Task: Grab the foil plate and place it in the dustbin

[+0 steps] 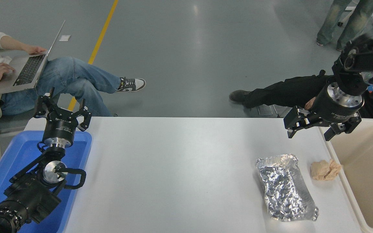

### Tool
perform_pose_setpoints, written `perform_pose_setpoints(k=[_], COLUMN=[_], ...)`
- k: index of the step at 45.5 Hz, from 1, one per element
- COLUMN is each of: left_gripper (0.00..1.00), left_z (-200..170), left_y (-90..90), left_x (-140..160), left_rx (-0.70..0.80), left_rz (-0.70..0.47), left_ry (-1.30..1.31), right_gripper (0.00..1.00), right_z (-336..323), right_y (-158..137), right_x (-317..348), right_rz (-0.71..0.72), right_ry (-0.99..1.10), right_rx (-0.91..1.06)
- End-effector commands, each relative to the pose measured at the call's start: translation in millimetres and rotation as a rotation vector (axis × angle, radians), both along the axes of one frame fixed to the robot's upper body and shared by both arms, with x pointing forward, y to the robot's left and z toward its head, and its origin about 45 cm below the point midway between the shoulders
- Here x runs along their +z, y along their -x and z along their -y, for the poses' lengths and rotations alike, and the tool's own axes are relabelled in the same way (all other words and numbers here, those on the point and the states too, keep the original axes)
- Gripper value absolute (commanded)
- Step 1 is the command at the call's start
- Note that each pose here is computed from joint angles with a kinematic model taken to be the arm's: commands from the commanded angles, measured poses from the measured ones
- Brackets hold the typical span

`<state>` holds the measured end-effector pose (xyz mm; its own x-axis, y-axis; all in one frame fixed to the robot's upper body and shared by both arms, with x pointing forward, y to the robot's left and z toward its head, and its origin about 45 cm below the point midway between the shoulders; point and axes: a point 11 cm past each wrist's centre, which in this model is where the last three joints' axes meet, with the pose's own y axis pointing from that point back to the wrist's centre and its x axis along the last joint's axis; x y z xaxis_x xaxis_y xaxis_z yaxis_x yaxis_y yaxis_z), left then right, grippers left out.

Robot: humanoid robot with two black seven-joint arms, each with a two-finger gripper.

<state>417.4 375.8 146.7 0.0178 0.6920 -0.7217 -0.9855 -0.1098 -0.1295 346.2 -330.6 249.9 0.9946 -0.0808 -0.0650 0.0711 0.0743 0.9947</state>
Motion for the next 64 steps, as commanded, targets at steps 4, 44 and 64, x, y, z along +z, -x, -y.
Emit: perform_pose_setpoints(k=[4, 44, 64], left_gripper=[0.99, 0.99, 0.99], left_z=[-0.2, 0.1, 0.1], left_y=[0.0, -0.1, -0.1], left_x=[0.1, 0.3, 0.3], left_rx=[0.001, 0.001, 0.001], left_rz=[0.0, 0.001, 0.001], left_ry=[0.0, 0.002, 0.002], right_gripper=[1.0, 0.77, 0.0], right_z=[33.4, 45.1, 38.2], right_y=[34.9, 51.2, 58.9], right_x=[-80.5, -177.0, -185.1], right_rz=[0.044, 0.264, 0.244], right_ry=[-0.026, 0.049, 0.022], right_rx=[-0.062, -0.017, -0.079])
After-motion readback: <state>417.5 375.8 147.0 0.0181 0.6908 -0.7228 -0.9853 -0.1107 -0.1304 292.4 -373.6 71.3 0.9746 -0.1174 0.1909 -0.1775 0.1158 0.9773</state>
